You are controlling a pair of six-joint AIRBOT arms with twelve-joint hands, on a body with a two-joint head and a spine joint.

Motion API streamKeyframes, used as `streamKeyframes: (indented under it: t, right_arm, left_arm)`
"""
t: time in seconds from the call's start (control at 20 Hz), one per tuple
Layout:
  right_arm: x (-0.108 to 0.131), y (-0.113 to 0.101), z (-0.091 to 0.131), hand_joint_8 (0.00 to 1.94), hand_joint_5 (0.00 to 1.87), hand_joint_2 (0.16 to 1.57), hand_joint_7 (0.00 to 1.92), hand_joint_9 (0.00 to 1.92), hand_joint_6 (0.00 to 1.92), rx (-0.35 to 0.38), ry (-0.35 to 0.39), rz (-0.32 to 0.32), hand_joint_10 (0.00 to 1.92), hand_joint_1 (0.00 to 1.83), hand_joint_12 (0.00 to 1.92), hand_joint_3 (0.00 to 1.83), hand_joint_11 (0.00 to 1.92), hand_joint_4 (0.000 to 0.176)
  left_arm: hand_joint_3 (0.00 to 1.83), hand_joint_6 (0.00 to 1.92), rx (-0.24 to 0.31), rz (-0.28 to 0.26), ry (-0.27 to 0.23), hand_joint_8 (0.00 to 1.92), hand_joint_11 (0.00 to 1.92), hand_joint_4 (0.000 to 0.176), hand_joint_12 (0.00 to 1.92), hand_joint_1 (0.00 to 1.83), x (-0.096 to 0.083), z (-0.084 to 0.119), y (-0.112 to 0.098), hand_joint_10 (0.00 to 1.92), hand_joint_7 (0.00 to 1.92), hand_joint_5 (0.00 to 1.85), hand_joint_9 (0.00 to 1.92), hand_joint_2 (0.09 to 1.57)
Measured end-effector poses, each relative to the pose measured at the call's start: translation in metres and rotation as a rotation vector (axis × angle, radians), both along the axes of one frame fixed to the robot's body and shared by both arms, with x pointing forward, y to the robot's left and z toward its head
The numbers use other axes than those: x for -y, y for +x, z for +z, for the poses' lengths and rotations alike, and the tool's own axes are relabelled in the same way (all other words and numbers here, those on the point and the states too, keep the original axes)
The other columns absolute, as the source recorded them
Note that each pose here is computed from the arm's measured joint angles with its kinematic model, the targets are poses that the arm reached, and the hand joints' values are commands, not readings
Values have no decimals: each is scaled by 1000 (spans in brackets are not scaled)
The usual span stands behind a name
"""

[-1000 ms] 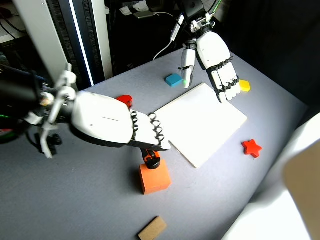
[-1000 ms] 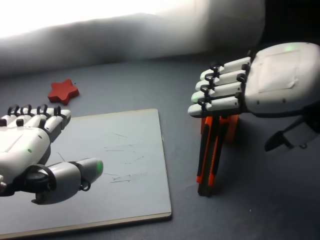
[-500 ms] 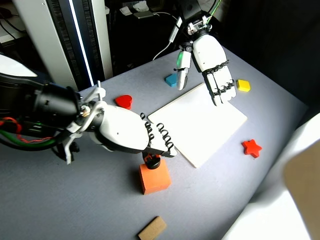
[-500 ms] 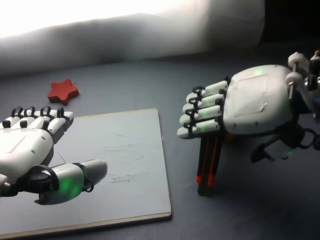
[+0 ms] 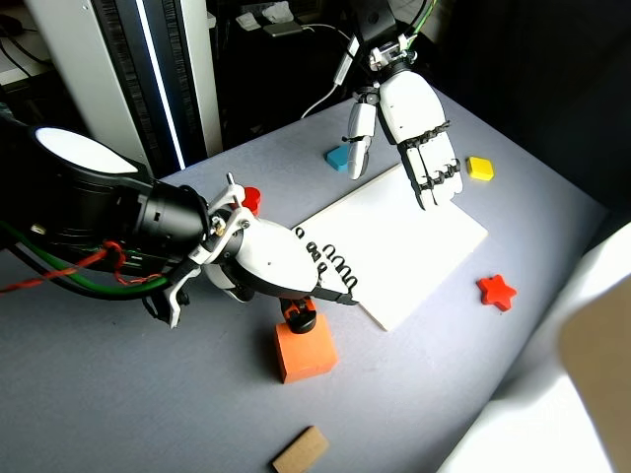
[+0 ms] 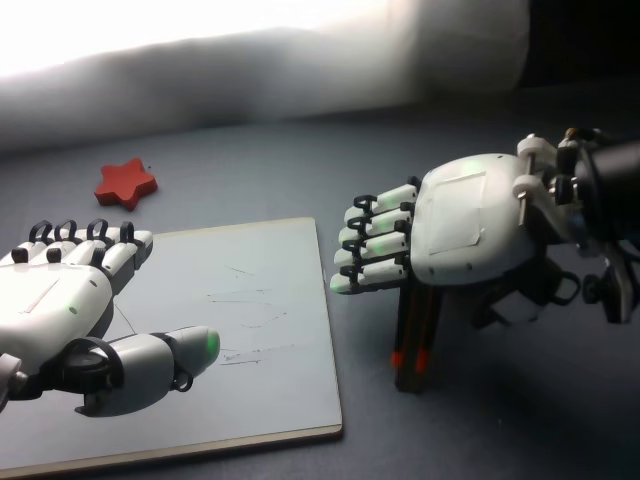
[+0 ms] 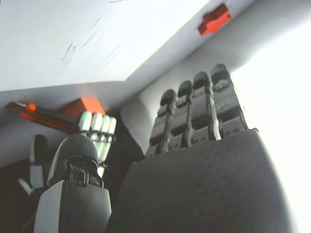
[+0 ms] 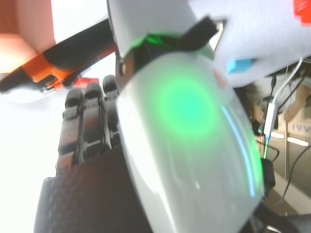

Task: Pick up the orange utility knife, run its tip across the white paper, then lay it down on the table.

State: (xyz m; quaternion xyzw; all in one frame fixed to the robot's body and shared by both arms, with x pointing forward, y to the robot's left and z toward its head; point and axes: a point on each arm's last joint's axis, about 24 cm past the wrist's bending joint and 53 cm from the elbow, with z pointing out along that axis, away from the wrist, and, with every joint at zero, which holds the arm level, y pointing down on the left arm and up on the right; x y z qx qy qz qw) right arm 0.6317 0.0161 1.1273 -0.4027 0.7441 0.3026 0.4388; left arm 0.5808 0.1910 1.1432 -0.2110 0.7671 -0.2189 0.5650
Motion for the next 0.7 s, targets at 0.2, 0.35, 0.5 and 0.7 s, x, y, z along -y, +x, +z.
streamKeyframes:
  t: [0.2,0.35,0.5,0.7]
  right_arm:
    - [-8,8,-7,0,0,995,0,0,0,6,-8,0,0,1090,0,0,0,0]
    - [-11,14,-14,0,0,994,0,0,0,29,-26,0,0,1105,0,0,0,0]
    - [-14,17,-18,0,0,1013,0,0,0,32,-23,-16,0,1115,0,0,0,0]
    - [-17,14,-26,0,0,1046,0,0,0,24,-28,-18,0,1121,0,9,0,0]
  left_arm:
    - [0,0,0,0,0,0,0,0,0,0,0,0,0,0,0,0,0,1194]
    - [0,0,0,0,-1,0,0,0,0,0,1,0,0,0,0,0,0,1200]
    - [0,0,-2,-9,-3,0,0,0,0,0,4,-1,-1,0,0,0,0,1197]
    - [0,0,-2,-11,-6,0,0,0,0,0,7,-2,-1,0,0,0,0,1196]
